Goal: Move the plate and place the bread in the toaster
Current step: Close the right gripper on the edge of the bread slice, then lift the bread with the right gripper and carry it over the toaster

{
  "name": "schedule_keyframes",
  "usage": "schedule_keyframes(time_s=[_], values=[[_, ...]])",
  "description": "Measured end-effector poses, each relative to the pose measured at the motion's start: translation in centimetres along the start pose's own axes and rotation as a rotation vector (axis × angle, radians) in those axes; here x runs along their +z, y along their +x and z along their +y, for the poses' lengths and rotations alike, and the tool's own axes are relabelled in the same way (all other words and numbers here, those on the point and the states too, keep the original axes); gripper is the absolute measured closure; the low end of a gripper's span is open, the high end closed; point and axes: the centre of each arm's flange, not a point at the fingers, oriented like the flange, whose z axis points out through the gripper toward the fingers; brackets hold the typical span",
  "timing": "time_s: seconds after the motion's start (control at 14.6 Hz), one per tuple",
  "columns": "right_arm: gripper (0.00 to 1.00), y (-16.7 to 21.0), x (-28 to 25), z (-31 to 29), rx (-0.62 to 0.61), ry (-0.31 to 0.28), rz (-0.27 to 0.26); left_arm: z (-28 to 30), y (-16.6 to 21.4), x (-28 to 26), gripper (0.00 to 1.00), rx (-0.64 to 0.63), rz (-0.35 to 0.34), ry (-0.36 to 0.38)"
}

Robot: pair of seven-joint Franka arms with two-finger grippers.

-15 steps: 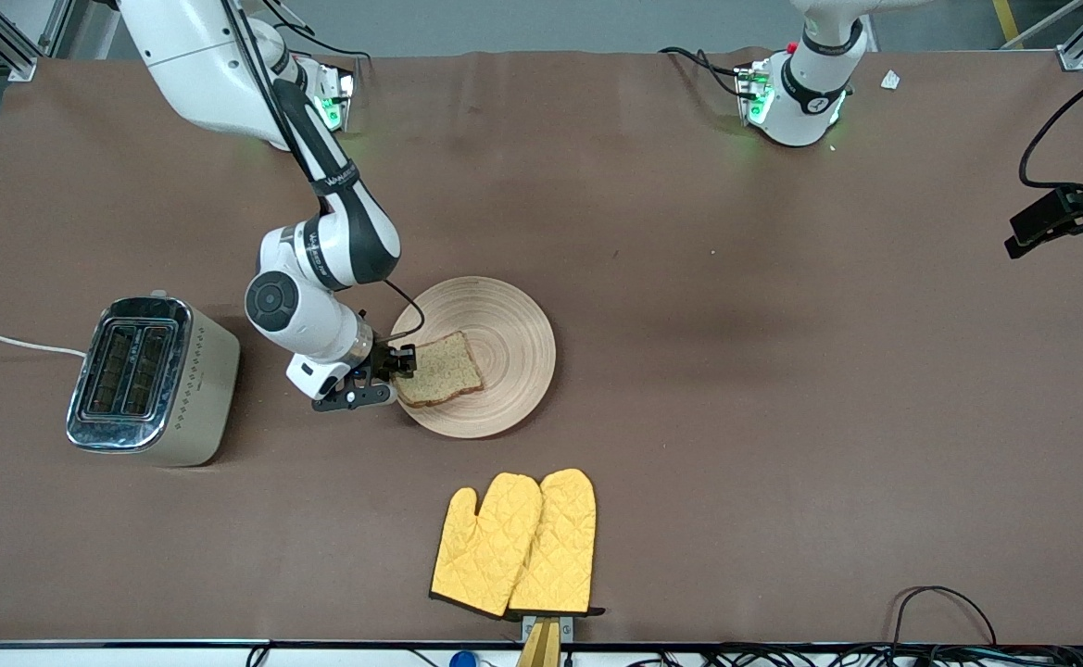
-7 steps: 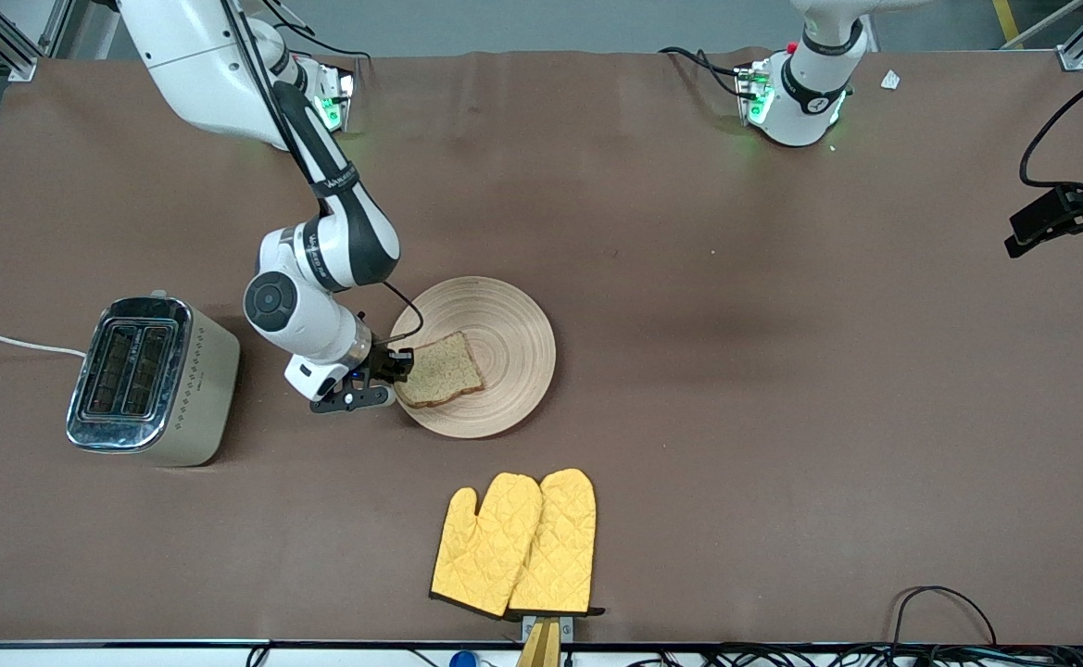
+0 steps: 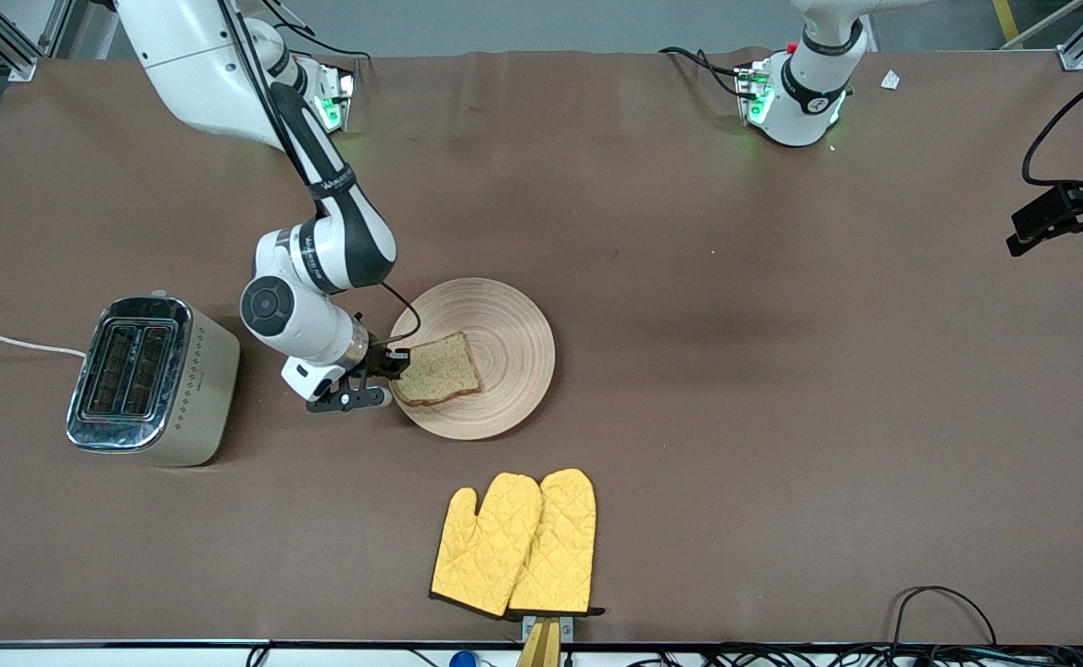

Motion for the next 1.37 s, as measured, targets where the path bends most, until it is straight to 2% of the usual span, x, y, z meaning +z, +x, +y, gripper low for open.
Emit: schedule_keyframes(time_s=[0.27, 0.48, 0.69, 0.96, 1.24, 1.37], values=[[0.97, 0.8, -5.5, 1.2, 0.103, -0.098, -0.102, -0.1, -0.1, 0.1, 0.00, -0.001, -0.008, 0.000], [0.97, 0.3, -12.0, 0.7, 0.111, -0.202, -0.133, -0.1, -0.1, 0.1, 0.00, -0.001, -0.008, 0.001], [0.97, -0.5, -17.6, 1.6, 0.153, -0.383, -0.078, -0.1, -0.1, 0.1, 0.00, -0.001, -0.009, 0.001], [0.97, -1.8, -22.3, 2.9, 0.250, -0.632, -0.037, -0.1, 0.0, 0.2, 0.00, -0.001, -0.011, 0.001], [0.97, -2.9, -23.3, 3.2, 0.244, -0.918, 0.007, 0.0, 0.3, 0.7, 0.00, -0.001, -0.019, -0.007], [0.97, -3.2, -22.8, 3.4, 0.238, -1.012, 0.030, 0.1, 0.5, 0.8, 0.00, -0.001, -0.022, -0.019]])
